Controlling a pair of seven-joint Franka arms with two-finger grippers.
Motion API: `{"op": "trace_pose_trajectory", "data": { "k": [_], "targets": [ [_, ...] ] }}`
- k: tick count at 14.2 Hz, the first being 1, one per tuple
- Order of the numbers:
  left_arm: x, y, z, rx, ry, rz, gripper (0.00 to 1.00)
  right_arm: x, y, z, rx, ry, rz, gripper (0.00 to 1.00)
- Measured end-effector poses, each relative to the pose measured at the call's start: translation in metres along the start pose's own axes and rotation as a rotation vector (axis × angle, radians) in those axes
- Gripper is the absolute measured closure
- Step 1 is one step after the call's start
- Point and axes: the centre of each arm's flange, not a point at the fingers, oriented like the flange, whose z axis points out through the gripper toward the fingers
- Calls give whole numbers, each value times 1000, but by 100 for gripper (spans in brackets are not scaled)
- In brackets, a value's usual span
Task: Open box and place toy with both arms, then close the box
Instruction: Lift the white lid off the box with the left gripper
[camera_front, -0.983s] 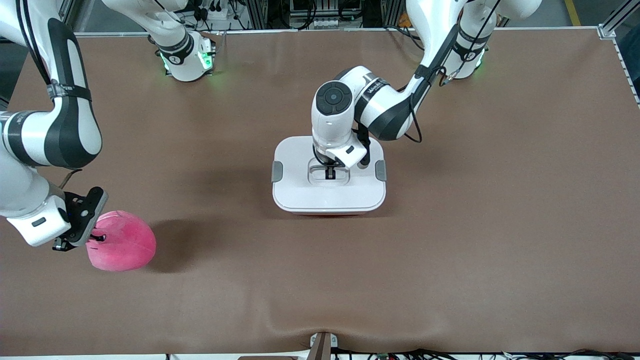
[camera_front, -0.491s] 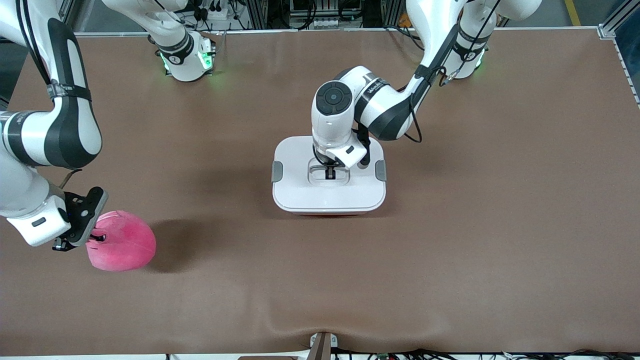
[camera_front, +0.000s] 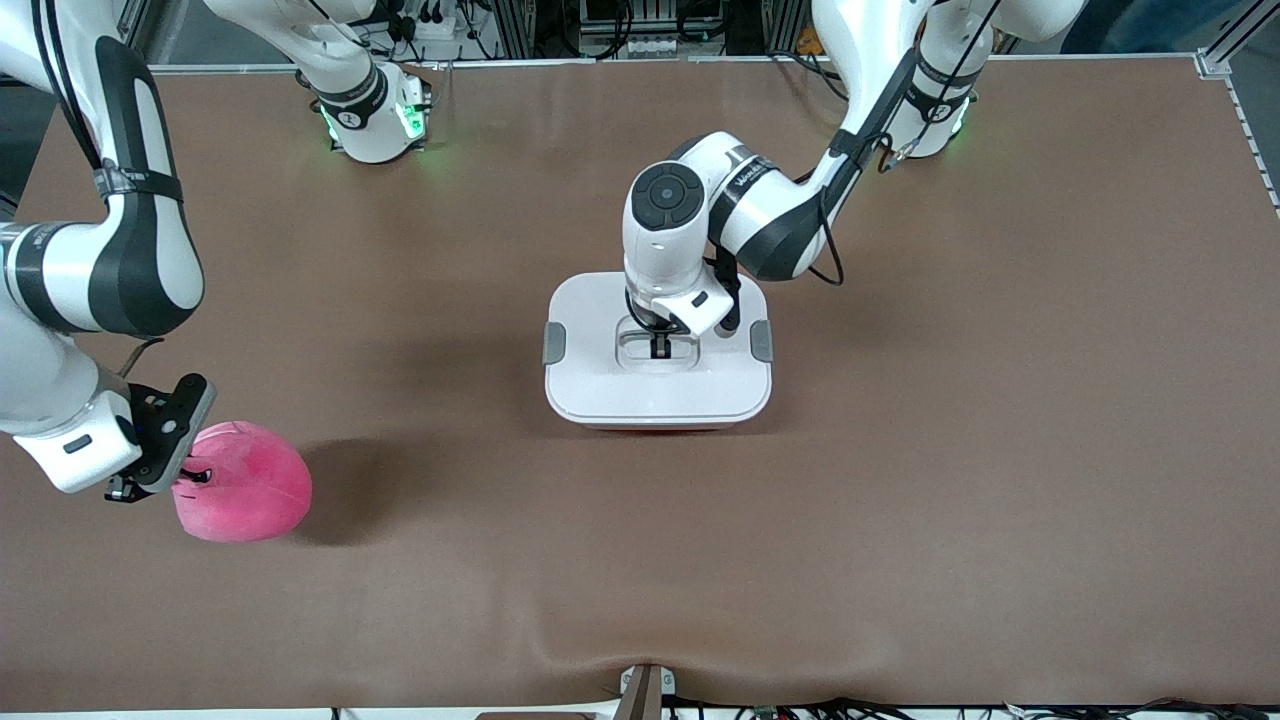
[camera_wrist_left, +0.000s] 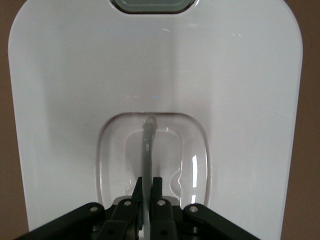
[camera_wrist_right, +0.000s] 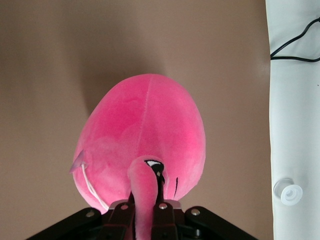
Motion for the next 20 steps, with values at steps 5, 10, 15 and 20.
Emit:
{"op": "trace_pose_trajectory", "data": {
  "k": [5, 10, 15, 20],
  "targets": [
    [0, 0, -2, -1, -1, 0, 93, 0, 0, 0, 0, 0, 0, 89],
    [0, 0, -5, -4, -4, 1, 93, -1, 0, 0, 0, 0, 0, 89],
    [-2, -2, -11, -10, -10, 9, 93, 0, 2, -3, -7, 1, 0, 89],
    [-1, -4, -20, -6, -7, 29, 93, 3, 7, -17, -36, 6, -3, 89]
  ]
}}
